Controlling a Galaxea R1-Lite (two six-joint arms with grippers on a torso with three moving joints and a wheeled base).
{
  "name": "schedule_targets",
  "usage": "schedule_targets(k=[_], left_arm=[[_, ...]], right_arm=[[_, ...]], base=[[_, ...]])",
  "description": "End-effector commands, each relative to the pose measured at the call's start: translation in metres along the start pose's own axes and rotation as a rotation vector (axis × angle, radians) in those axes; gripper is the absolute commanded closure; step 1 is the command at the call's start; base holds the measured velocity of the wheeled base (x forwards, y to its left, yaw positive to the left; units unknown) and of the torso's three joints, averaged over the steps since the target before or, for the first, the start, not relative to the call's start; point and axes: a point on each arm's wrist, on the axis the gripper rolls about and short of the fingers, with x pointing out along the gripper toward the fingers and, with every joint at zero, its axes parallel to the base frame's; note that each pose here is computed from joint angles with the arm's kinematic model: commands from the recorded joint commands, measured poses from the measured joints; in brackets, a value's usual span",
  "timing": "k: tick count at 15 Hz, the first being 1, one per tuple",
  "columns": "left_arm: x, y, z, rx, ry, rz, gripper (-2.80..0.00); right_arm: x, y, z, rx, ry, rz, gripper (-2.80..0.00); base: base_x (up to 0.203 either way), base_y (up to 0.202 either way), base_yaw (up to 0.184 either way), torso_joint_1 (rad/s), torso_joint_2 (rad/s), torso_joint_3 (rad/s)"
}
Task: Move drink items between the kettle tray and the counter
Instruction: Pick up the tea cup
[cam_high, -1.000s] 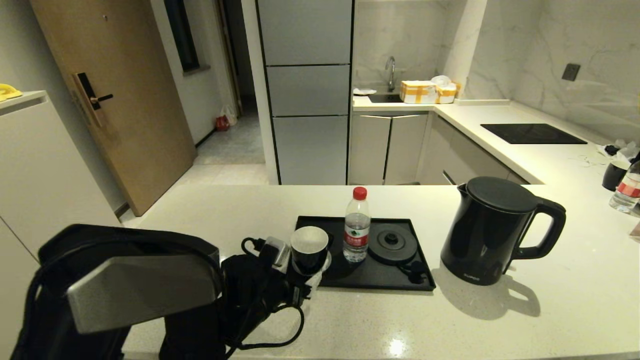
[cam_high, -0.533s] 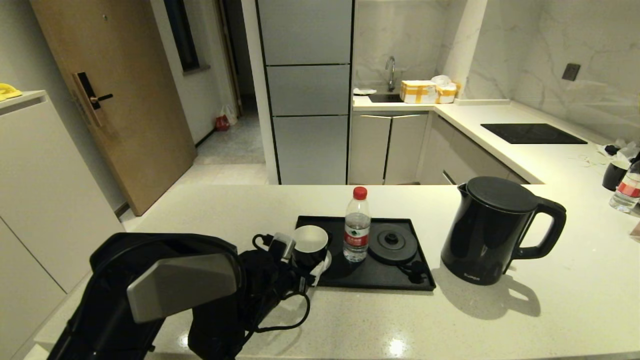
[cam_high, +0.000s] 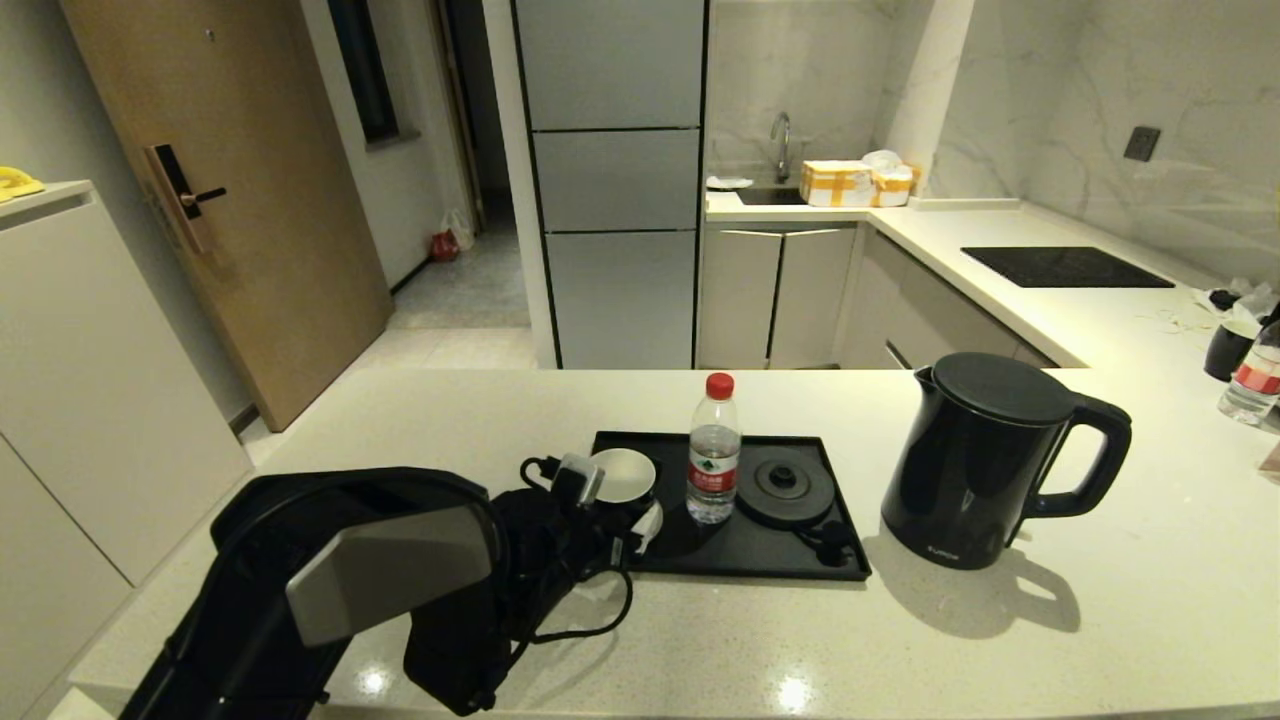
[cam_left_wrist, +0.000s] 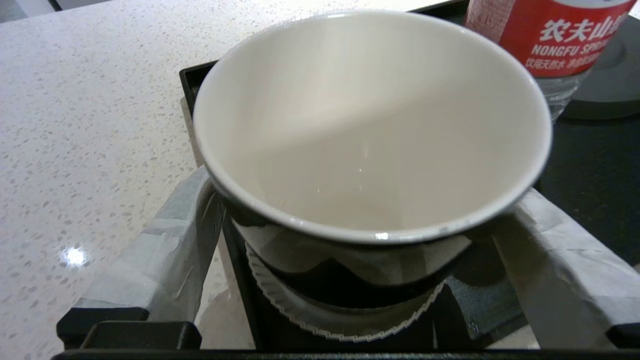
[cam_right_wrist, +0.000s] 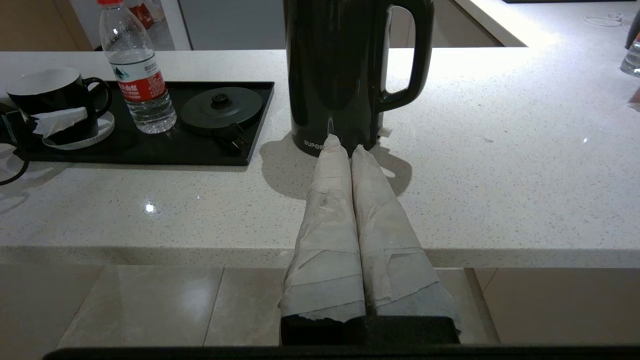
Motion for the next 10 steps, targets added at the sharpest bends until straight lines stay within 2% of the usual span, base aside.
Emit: schedule_targets(k=[1, 10], left_arm=[[0.002, 0.000, -0.001, 0.000, -0.009, 0.001, -2.80], [0.014, 0.000, -0.004, 0.002, -0.036, 0.006, -2.80]], right_arm=[[0.000, 0.000, -0.001, 0.000, 0.004, 0.000, 0.00], [0.000, 0.000, 0.000, -0.001, 0.003, 0.001, 0.00]], base=[[0.000, 0.000, 0.000, 0.000, 0.00, 0.000], [0.000, 0.000, 0.000, 0.000, 0.00, 0.000]])
